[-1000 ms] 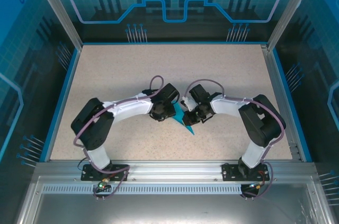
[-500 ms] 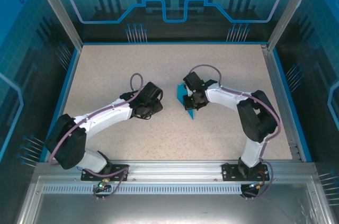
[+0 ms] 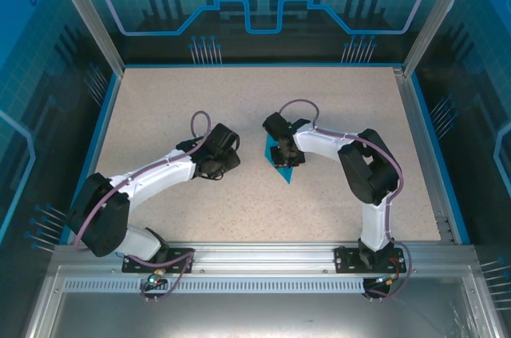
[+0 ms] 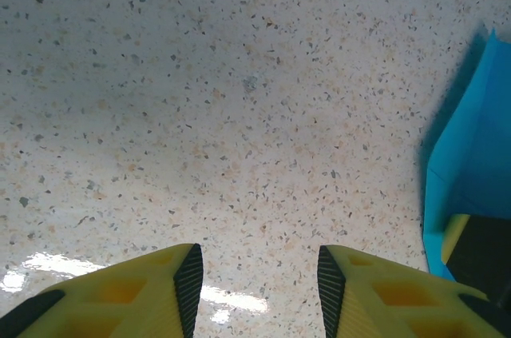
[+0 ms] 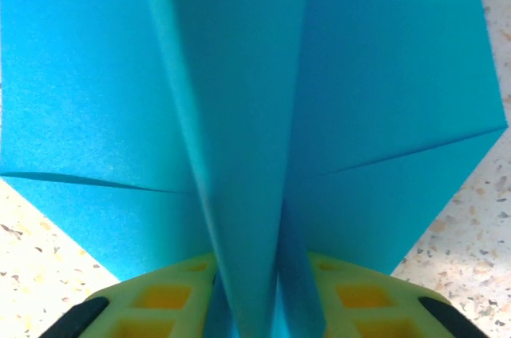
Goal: Fold a paper plane with a square sheet of paper (pick it up from the middle)
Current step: Move a paper plane to the center of the table, then reset both arms
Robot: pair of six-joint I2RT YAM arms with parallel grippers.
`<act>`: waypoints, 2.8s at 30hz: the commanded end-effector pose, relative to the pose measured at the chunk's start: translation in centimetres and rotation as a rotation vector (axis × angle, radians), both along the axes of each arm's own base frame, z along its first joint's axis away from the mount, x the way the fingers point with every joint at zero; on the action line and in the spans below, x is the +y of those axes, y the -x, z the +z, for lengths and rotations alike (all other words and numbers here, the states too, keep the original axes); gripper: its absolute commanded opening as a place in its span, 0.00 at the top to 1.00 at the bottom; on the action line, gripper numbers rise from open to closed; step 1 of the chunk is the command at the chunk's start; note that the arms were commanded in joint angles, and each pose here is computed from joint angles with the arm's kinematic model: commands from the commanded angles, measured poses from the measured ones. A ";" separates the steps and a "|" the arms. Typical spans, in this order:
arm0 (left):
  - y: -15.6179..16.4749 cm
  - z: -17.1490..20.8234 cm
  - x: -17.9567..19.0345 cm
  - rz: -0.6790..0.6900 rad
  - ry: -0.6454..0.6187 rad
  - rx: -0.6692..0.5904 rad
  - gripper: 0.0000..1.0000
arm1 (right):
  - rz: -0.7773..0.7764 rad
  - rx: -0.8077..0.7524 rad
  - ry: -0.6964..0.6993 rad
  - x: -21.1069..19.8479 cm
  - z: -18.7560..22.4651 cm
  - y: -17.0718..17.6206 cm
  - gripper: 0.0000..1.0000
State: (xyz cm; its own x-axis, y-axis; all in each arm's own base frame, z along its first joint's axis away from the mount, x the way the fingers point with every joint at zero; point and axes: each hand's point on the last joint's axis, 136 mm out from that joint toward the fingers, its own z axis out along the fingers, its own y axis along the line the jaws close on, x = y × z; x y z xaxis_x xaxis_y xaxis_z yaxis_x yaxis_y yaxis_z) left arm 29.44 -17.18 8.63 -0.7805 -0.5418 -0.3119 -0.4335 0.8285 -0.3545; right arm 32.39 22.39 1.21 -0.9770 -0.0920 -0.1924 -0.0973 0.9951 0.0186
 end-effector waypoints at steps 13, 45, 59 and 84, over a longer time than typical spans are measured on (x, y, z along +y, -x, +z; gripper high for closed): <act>-0.2 1.4 1.8 -0.014 -0.063 -0.060 0.53 | -0.006 0.026 -0.035 -0.2 -0.6 1.8 0.67; -5.7 5.2 20.2 0.131 -0.676 -0.369 0.01 | -0.186 -0.712 0.070 -23.8 9.2 -6.2 0.07; -8.2 3.1 19.8 0.036 -0.682 -0.604 0.01 | 0.078 -1.041 -0.040 -18.7 8.6 -6.6 0.07; -9.8 0.6 18.8 -0.107 -0.526 -0.705 0.01 | 0.058 -0.975 -0.040 -19.1 8.2 -7.3 0.01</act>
